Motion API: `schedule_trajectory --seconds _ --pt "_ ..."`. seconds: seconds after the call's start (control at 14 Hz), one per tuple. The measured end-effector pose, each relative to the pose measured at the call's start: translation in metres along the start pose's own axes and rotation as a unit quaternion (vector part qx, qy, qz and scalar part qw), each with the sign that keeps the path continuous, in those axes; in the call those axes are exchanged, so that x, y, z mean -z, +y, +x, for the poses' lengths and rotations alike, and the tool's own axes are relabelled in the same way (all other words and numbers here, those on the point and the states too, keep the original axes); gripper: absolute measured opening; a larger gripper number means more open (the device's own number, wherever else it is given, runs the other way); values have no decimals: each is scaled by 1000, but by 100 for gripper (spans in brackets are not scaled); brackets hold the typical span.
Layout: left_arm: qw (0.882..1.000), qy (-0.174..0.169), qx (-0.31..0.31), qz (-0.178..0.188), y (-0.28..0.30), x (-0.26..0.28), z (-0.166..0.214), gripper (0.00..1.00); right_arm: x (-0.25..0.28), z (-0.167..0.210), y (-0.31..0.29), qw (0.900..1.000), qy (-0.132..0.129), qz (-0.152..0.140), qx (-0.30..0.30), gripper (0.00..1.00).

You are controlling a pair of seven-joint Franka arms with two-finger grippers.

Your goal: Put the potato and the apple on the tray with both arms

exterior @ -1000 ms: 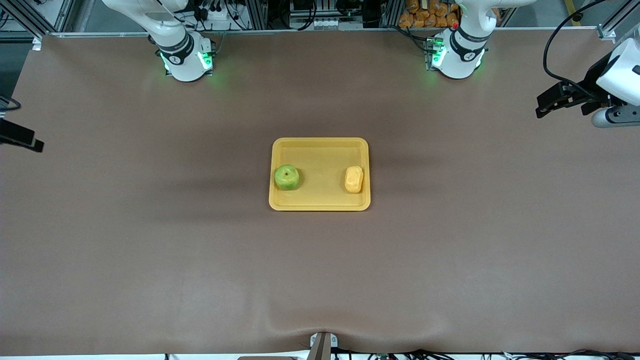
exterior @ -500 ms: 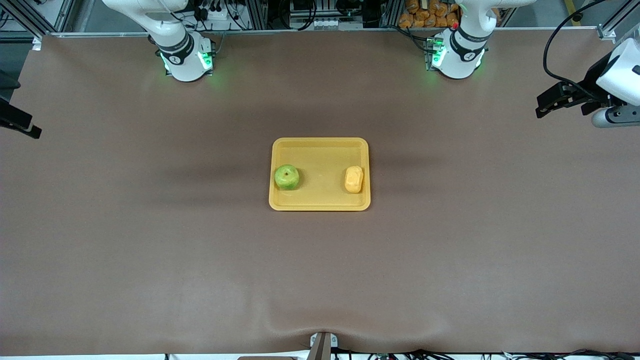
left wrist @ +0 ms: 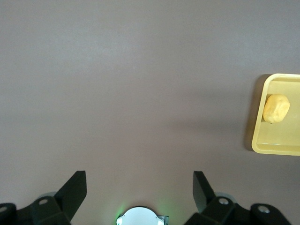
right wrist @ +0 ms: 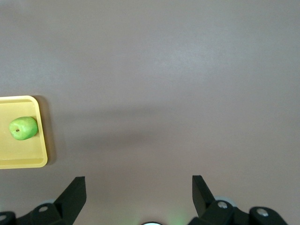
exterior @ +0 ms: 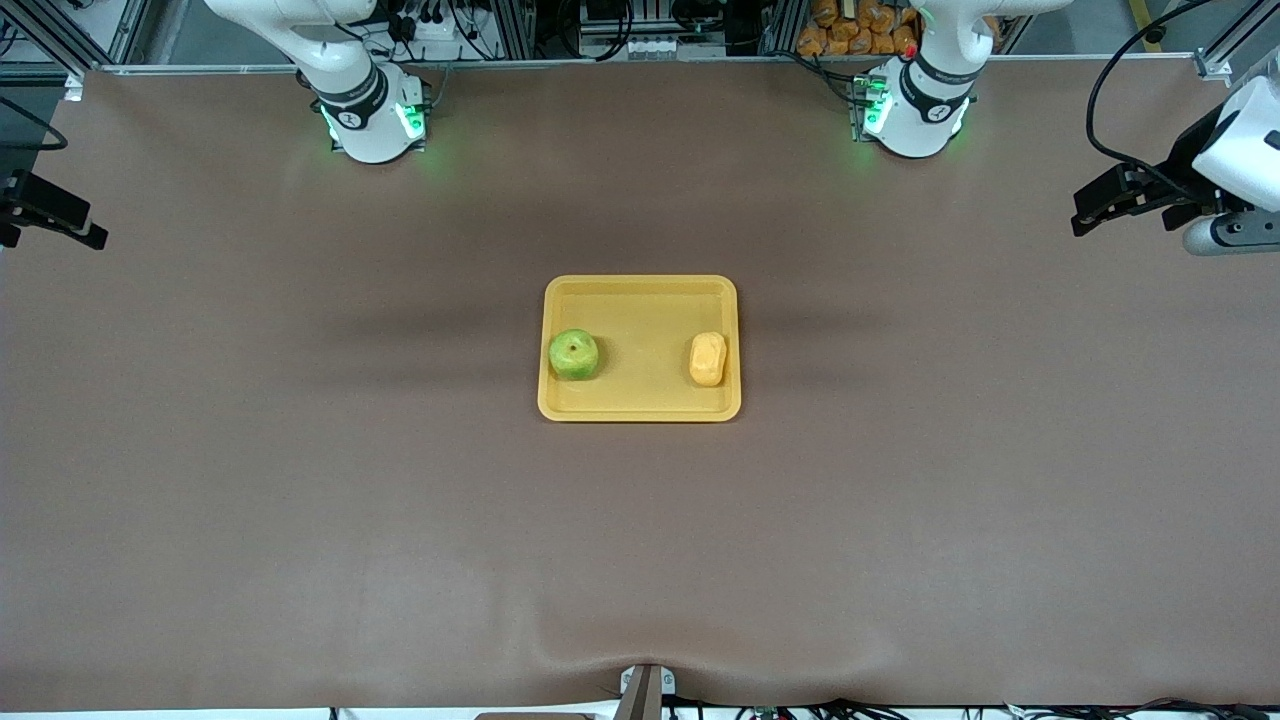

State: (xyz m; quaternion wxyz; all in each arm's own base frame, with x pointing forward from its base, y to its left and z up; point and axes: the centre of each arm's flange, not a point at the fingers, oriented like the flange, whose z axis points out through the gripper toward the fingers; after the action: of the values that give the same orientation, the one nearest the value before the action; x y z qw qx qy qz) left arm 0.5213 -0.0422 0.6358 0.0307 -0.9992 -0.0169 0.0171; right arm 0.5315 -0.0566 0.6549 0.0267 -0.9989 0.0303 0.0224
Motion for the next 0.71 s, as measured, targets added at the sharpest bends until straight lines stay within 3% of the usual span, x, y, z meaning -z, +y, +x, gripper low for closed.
schedule_trajectory --seconds 0.71 --pt "1000 -4 1 1 -1 8 -4 100 -4 -9 1 1000 -6 -24 2 100"
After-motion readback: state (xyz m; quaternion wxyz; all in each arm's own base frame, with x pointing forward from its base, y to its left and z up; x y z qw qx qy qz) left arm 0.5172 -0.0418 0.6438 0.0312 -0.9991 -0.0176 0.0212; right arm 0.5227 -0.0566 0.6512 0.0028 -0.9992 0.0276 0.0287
